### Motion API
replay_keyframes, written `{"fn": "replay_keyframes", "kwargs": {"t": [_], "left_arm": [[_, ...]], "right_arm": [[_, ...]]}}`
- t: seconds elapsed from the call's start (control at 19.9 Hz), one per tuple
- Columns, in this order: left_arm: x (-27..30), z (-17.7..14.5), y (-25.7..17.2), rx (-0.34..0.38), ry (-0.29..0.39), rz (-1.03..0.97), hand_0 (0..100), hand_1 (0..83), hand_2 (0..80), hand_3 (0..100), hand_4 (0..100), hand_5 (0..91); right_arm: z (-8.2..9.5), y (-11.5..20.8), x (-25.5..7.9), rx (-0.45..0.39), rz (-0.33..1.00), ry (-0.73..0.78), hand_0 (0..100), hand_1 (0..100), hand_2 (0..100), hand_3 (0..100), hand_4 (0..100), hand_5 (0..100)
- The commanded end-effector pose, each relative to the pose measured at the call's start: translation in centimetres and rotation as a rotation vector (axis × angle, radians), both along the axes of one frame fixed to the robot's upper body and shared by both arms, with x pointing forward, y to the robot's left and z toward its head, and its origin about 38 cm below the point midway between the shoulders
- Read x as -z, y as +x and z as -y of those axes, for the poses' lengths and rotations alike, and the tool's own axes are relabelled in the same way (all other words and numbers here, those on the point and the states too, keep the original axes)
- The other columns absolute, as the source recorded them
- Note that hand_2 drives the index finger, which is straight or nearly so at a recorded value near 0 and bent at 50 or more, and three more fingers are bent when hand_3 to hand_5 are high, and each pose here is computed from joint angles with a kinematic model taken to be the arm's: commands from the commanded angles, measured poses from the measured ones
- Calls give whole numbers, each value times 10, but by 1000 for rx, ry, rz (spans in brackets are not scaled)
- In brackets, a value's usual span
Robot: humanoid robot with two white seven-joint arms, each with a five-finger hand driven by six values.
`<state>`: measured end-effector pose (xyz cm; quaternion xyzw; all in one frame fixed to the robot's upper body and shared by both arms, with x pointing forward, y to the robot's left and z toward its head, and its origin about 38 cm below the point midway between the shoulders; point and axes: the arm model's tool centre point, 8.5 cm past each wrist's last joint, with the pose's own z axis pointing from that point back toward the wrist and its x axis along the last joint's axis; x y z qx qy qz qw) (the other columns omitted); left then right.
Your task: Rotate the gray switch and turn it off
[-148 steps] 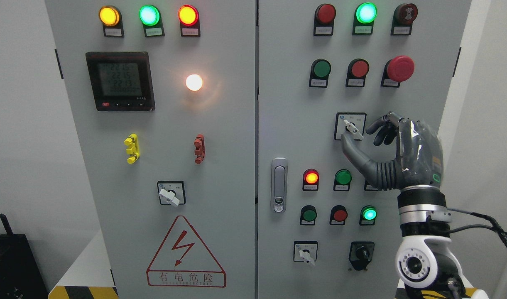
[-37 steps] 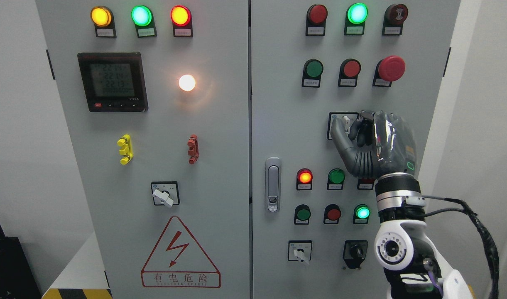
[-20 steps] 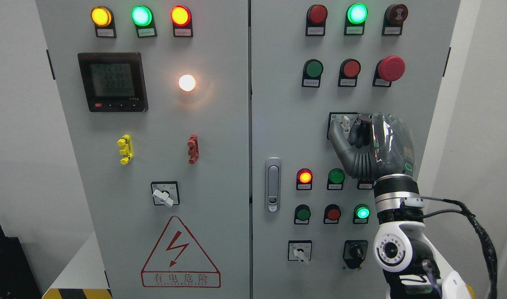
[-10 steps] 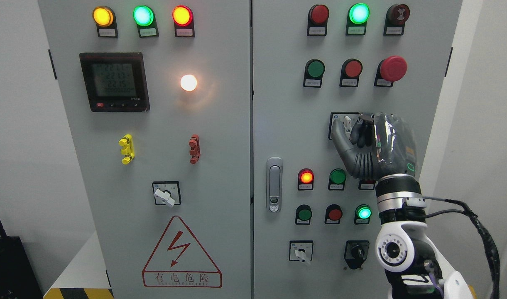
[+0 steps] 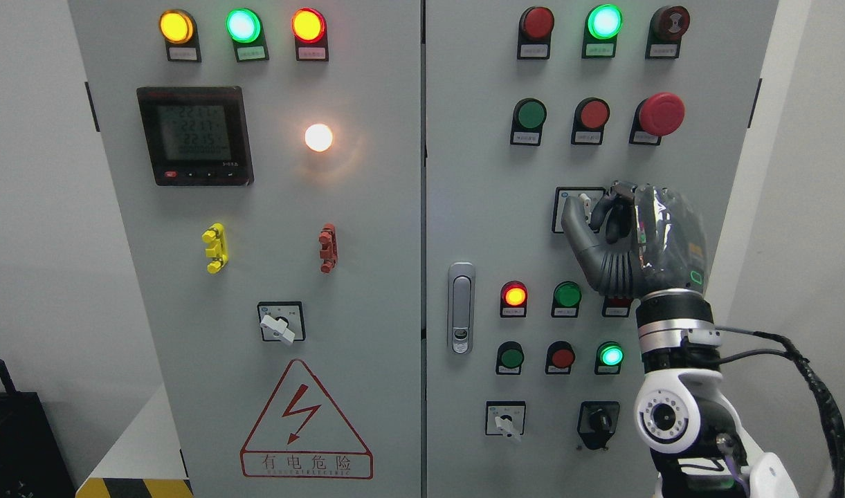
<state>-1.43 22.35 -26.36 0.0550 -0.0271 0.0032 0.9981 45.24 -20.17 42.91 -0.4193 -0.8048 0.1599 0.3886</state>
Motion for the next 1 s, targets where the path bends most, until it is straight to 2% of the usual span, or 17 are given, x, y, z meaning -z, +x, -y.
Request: {"fn": "replay_keyframes", "kwargs": {"t": [0.0,0.2,0.35,0.5,0.6,0.65,0.7,0.75,0.85,0.95], "left_arm": [[-1,0,-8,-24,-2,-24,120,389,0,0,0,0],[-1,0,-9,-25,-2,-25,120,389,0,0,0,0],[-1,0,-8,-24,-1,-24,120,389,0,0,0,0],[-1,0,-8,-24,-2,-24,120,389,0,0,0,0],[-1,0,-8,-24,-2,-24,120,389,0,0,0,0],[-1,0,-8,-24,-1,-24,120,389,0,0,0,0],[-1,0,-8,-24,-2,-24,120,389,0,0,0,0],[-1,0,-8,-24,-2,-24,120,389,0,0,0,0],[-1,0,-8,-24,-2,-24,120,389,0,0,0,0],[-1,0,-8,-24,-2,-24,120,389,0,0,0,0]], "right_arm": [[8,-11,-7,10,44,-13,494,329,720,946,875,1000],[16,-22,-12,10,96,-12,498,334,719,946,876,1000],[21,-36,-16,3,167,-11,501,339,677,912,842,1000],[19,-48,-15,-36,219,-39,517,343,566,857,783,963],[17,-56,-10,-60,248,-64,529,320,492,813,756,869],[17,-60,-7,-70,264,-75,524,303,466,781,696,788],[16,-64,-5,-84,284,-83,485,292,424,686,606,662],[17,-68,-2,-96,303,-93,463,287,406,634,535,586],[19,-76,2,-114,331,-115,422,253,301,418,278,272],[20,-80,6,-129,345,-129,371,230,172,231,83,57]]}}
